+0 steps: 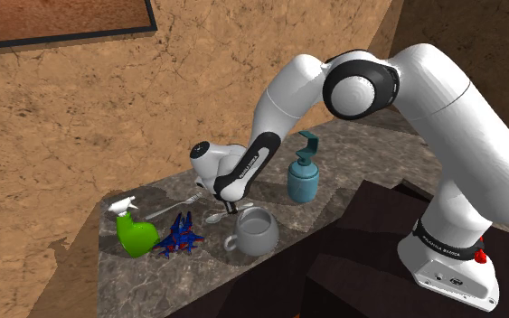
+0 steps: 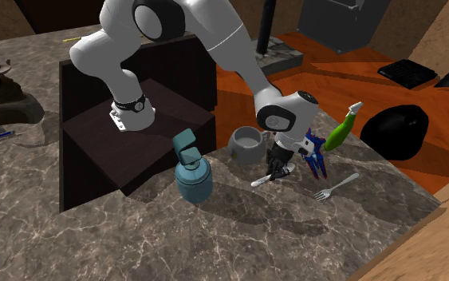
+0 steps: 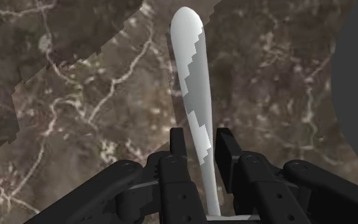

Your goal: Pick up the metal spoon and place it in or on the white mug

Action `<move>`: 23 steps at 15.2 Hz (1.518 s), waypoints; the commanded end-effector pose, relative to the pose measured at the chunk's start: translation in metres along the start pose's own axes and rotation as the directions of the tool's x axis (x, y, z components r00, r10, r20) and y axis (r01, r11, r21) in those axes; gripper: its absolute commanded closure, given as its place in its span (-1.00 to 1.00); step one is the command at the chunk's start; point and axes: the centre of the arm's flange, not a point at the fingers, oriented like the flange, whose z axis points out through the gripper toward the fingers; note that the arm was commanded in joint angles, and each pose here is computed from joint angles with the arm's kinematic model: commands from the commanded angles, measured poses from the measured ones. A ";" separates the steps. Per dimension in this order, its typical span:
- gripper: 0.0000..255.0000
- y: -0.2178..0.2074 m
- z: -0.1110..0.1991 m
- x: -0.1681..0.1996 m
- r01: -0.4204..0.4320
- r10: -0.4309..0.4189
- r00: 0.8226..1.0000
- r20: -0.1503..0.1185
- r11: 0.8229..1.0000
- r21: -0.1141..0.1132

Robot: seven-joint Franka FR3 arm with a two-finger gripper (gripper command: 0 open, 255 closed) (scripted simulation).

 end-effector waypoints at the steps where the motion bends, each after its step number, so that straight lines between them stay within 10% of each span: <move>1: 1.00 0.000 0.000 0.000 0.000 0.000 1.000 0.000 1.000 0.000; 23: 1.00 0.013 -0.102 -0.023 0.000 0.000 1.000 0.000 1.000 0.000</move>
